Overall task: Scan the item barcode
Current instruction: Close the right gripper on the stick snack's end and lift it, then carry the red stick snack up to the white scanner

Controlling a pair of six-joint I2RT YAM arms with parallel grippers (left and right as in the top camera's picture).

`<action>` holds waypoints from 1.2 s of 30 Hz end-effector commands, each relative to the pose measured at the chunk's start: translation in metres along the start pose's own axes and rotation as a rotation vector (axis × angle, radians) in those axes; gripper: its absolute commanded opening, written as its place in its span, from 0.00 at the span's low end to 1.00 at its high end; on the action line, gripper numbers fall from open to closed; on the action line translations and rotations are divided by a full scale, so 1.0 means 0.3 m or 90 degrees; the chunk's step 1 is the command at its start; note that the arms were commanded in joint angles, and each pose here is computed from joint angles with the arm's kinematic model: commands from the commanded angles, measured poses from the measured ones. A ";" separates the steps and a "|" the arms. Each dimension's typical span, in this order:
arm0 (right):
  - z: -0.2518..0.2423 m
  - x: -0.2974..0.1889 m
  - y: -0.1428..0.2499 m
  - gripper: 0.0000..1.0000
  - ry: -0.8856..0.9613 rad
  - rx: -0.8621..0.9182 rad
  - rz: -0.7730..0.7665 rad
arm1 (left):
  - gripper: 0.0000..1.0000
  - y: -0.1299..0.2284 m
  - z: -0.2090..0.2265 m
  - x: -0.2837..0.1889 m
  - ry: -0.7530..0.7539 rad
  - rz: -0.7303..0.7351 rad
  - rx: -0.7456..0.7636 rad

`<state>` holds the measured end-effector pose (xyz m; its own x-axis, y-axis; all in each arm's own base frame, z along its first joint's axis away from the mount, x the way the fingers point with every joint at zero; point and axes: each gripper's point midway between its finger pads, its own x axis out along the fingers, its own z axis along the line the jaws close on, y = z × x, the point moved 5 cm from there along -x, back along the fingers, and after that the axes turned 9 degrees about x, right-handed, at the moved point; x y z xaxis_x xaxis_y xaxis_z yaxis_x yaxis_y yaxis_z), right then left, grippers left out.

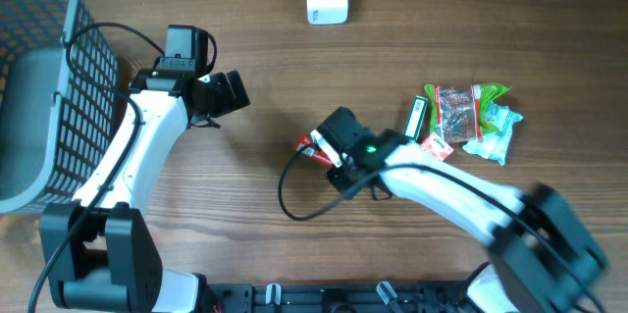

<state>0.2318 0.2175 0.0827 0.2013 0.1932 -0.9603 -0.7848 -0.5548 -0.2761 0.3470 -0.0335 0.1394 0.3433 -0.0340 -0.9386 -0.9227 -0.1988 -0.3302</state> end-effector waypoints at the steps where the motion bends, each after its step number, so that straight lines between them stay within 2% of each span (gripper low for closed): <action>1: 0.020 -0.184 -0.030 0.04 -0.033 -0.022 -0.099 | 1.00 -0.002 0.002 0.004 -0.002 0.002 0.002; 8: 0.048 -0.378 0.045 0.04 -0.095 -0.059 -0.147 | 1.00 -0.002 0.002 0.004 -0.002 0.002 0.002; 11: 0.087 -0.463 0.057 0.04 -0.161 -0.075 -0.196 | 1.00 -0.002 0.002 0.004 -0.002 0.002 0.002; 20: 0.131 -0.599 0.054 0.04 -0.235 -0.093 -0.225 | 1.00 -0.002 0.002 0.004 -0.002 0.002 0.002; 27: 0.131 -0.622 0.050 0.04 -0.235 -0.087 -0.227 | 1.00 -0.002 0.002 0.004 -0.002 0.002 0.002; 30: 0.092 -0.613 0.038 0.04 -0.185 0.007 -0.226 | 1.00 -0.002 0.002 0.004 -0.002 0.002 0.002; 36: 0.108 -0.617 0.037 0.04 -0.213 0.015 -0.222 | 1.00 -0.002 0.002 0.004 -0.002 0.002 0.002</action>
<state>0.1665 0.1993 0.2467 0.2472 0.5890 -0.7694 -0.7001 -0.4405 -0.5620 0.3470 -0.0336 0.1394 0.3432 -0.0344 -0.9386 -0.9228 -0.1988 -0.3301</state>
